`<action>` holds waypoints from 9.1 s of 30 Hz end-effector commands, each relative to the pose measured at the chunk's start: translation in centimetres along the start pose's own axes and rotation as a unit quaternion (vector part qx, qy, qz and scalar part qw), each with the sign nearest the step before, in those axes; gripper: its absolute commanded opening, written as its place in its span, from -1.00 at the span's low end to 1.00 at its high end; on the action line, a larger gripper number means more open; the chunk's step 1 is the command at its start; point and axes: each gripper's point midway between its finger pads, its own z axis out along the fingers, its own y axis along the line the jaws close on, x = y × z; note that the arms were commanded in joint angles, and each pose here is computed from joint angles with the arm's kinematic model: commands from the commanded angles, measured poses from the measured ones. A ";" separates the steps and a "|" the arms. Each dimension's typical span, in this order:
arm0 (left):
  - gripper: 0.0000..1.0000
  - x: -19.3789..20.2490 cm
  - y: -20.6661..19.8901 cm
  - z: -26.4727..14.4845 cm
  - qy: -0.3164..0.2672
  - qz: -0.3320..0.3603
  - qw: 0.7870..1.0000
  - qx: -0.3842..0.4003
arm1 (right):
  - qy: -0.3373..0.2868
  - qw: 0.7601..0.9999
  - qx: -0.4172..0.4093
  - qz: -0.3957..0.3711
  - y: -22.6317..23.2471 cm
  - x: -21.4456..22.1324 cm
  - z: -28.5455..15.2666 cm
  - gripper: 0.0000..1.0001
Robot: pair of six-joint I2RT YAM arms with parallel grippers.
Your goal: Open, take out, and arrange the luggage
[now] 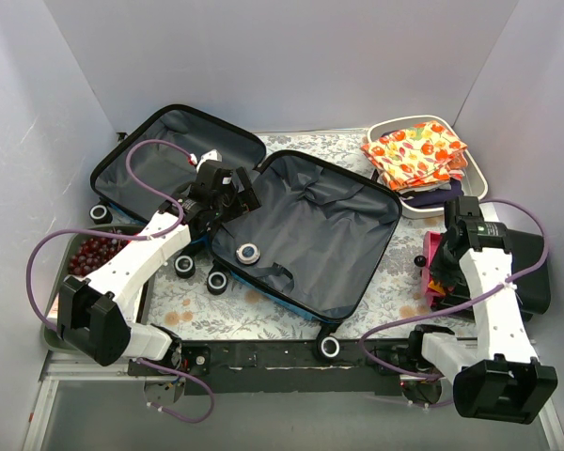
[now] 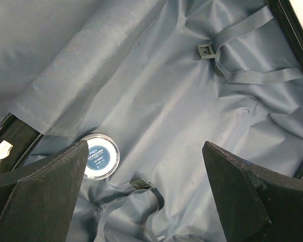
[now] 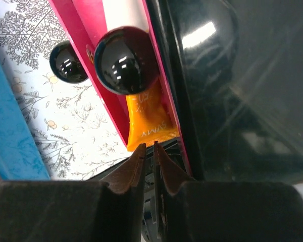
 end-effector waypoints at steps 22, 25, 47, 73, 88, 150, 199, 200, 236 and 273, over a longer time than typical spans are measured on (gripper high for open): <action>0.96 -1.1 -0.4 -1.3 -0.019 0.002 1.000 0.014 | -0.128 0.981 -0.140 -0.033 4.1 -4.1 -2.8 -0.55; 0.96 -1.0 -0.7 -1.4 -0.016 0.002 1.000 0.022 | -0.122 0.957 -0.251 -0.078 7.9 -3.5 -3.5 -0.55; 0.96 -1.5 -0.1 -1.8 -0.027 0.001 1.000 0.004 | -0.074 0.996 -0.025 -0.035 2.6 -4.5 4.0 -0.72; 0.96 4.3 -18.2 -8.2 0.043 0.105 0.936 0.334 | -0.287 0.954 -0.074 0.033 1.6 -16.8 -6.8 0.12; 0.70 23.4 -32.3 -3.0 0.245 0.187 0.839 0.448 | -0.242 0.938 -0.037 0.243 -7.9 -17.0 -1.4 0.43; -1.00 35.6 -35.1 2.6 0.173 0.201 0.909 0.320 | -0.177 0.952 -0.115 0.221 -4.3 -13.3 3.8 0.37; 0.65 26.6 -30.4 2.4 0.119 0.202 0.888 0.396 | -0.260 0.932 0.103 0.229 -11.5 -16.9 -1.8 0.35; 0.67 26.7 -30.4 2.2 0.121 0.206 0.886 0.398 | -0.258 0.927 0.136 0.237 -12.8 -16.6 -1.9 0.38; 0.80 27.3 -31.6 0.2 0.161 0.224 0.862 0.426 | -0.194 0.920 -0.079 0.332 -4.3 -5.8 5.9 0.28; 0.50 36.9 -32.7 5.3 0.151 0.334 0.781 0.506 | -0.177 0.947 -0.031 0.267 -4.0 -5.0 6.2 0.26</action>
